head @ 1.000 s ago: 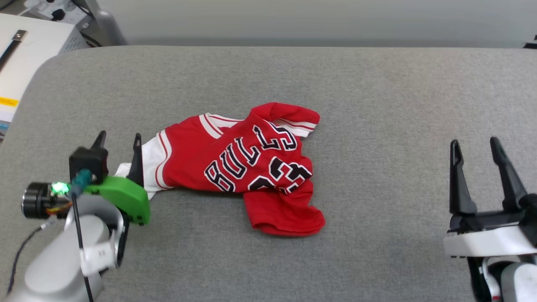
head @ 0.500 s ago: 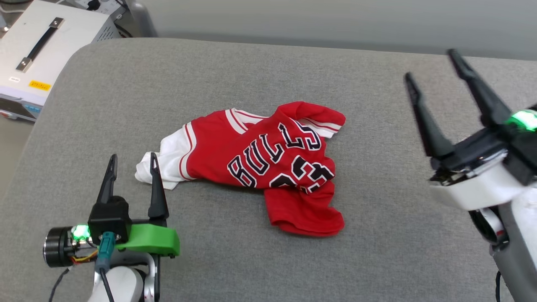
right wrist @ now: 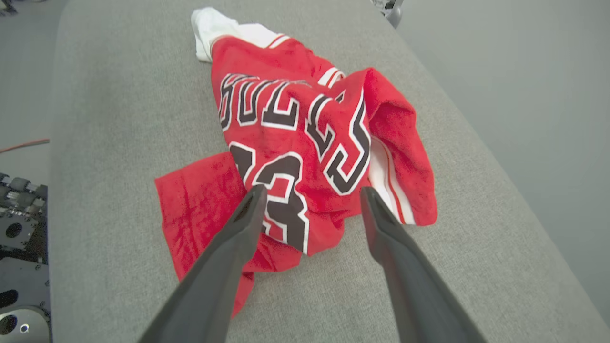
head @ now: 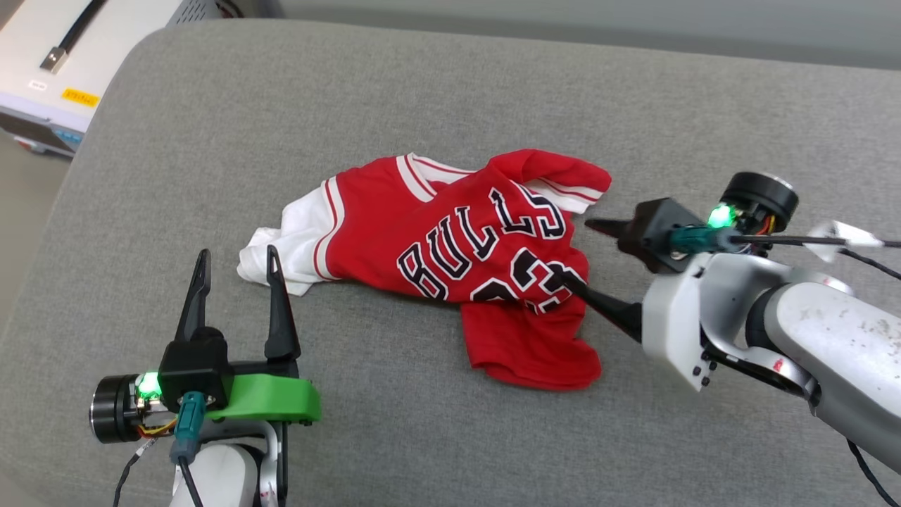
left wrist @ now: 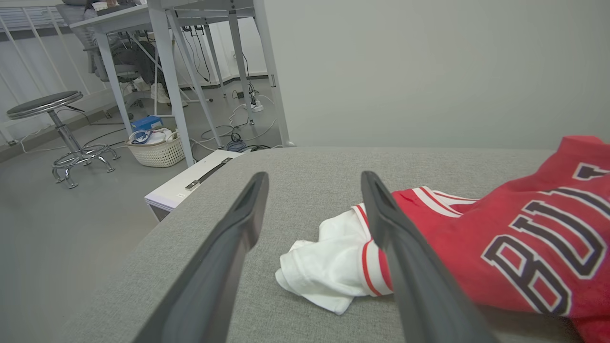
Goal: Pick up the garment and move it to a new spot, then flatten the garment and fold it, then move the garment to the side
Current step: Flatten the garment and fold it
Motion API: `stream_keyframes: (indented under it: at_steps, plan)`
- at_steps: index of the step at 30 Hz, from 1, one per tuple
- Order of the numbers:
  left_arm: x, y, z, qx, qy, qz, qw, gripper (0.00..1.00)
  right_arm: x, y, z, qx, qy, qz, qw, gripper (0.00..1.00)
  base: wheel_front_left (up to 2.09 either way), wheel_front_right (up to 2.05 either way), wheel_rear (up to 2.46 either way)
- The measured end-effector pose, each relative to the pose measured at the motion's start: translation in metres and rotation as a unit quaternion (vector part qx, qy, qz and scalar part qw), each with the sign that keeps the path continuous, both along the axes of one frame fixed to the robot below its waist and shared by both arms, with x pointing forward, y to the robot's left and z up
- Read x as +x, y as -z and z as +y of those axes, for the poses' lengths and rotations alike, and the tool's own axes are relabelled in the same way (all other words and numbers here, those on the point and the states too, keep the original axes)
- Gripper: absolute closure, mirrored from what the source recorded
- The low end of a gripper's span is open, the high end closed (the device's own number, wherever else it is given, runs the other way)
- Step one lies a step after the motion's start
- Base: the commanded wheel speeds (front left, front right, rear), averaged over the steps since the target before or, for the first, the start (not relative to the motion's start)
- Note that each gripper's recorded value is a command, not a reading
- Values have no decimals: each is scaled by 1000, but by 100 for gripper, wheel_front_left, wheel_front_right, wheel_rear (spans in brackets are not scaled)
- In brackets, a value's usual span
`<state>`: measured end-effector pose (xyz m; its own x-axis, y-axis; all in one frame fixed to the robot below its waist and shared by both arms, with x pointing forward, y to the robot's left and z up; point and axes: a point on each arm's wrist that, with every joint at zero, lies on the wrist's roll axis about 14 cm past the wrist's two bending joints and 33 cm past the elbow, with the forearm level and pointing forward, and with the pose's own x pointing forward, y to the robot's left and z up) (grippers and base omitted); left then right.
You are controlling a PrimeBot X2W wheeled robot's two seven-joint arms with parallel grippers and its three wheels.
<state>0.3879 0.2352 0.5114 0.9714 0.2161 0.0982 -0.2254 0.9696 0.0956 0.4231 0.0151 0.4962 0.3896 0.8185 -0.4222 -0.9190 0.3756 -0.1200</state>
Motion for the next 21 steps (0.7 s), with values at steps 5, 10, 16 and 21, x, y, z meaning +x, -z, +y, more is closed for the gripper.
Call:
stream_keyframes:
  at_steps: [5,10,16,21]
  plan:
    - [6,7,-3,-6,0,7,1000,0,-10,42,2,-93,-39,64,993,0,0,0,0]
    - [15,11,-2,-11,-4,9,1000,0,0,67,8,-137,-53,89,985,0,0,0,0]
    - [21,18,2,-11,-11,17,1000,0,-18,110,16,-189,-80,137,969,0,0,0,0]
    - [20,26,7,-9,-19,29,999,0,-20,129,14,-209,-83,147,963,0,0,0,0]
